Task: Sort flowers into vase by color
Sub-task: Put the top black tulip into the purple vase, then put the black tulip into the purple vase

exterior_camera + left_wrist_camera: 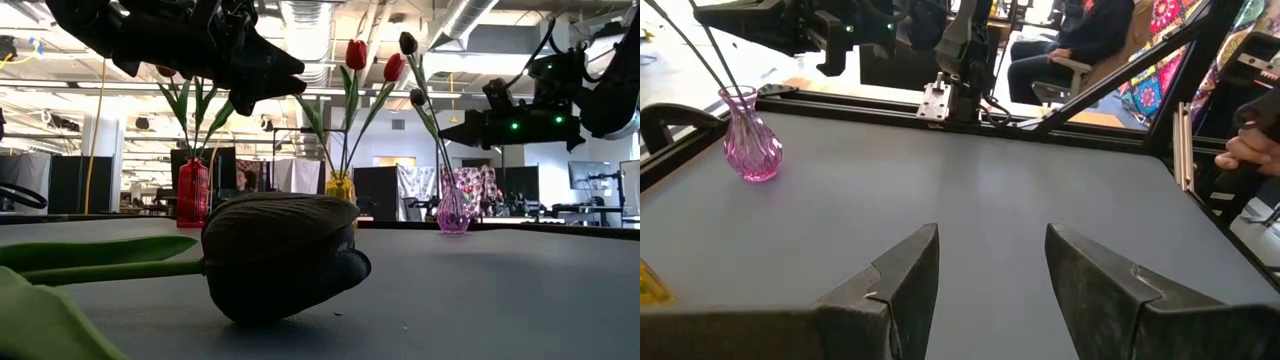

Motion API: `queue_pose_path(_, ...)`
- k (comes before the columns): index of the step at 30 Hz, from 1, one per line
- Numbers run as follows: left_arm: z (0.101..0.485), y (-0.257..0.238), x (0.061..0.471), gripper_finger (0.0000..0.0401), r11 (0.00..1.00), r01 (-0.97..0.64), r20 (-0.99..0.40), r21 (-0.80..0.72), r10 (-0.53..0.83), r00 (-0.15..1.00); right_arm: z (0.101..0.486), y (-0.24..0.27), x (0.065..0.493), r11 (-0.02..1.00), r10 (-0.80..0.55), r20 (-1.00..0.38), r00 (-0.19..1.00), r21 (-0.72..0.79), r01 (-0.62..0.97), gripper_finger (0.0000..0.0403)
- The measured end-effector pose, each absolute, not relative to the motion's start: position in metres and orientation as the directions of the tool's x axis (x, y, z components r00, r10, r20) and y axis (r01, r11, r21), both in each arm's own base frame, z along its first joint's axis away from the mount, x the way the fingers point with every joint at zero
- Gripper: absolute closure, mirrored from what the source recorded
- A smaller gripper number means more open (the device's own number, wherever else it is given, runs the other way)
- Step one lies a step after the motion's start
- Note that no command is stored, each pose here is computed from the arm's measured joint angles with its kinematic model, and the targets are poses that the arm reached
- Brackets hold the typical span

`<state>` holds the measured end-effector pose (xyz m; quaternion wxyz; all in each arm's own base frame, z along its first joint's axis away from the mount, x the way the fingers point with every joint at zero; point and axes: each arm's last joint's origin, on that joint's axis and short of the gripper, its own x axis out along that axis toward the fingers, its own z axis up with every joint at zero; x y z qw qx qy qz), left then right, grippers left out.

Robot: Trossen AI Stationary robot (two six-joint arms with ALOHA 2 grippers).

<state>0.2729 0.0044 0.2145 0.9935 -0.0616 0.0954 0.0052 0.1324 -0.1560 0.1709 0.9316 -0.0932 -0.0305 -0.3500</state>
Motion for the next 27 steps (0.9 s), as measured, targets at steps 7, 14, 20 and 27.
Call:
queue_pose_path(7,0.214,0.004,0.273,0.0228,0.992,-0.022,-0.190,-0.122,-0.001,0.982,0.171,-0.156,0.132,0.738,-0.647,0.120,0.753,-0.152,0.658,0.0354)
queue_pose_path(14,0.214,0.004,0.273,0.0228,0.990,-0.024,-0.194,-0.137,-0.002,0.981,0.171,-0.156,0.132,0.738,-0.647,0.120,0.753,-0.152,0.658,0.0337)
queue_pose_path(20,0.214,0.004,0.273,0.0228,0.987,-0.005,-0.196,-0.162,-0.028,0.980,0.165,-0.156,0.133,0.744,-0.651,0.065,0.757,-0.143,0.652,0.0318)
queue_pose_path(27,0.213,0.003,0.273,0.0228,0.983,0.015,-0.205,-0.182,-0.053,0.977,0.158,-0.157,0.133,0.752,-0.652,-0.013,0.758,-0.137,0.645,0.0268)
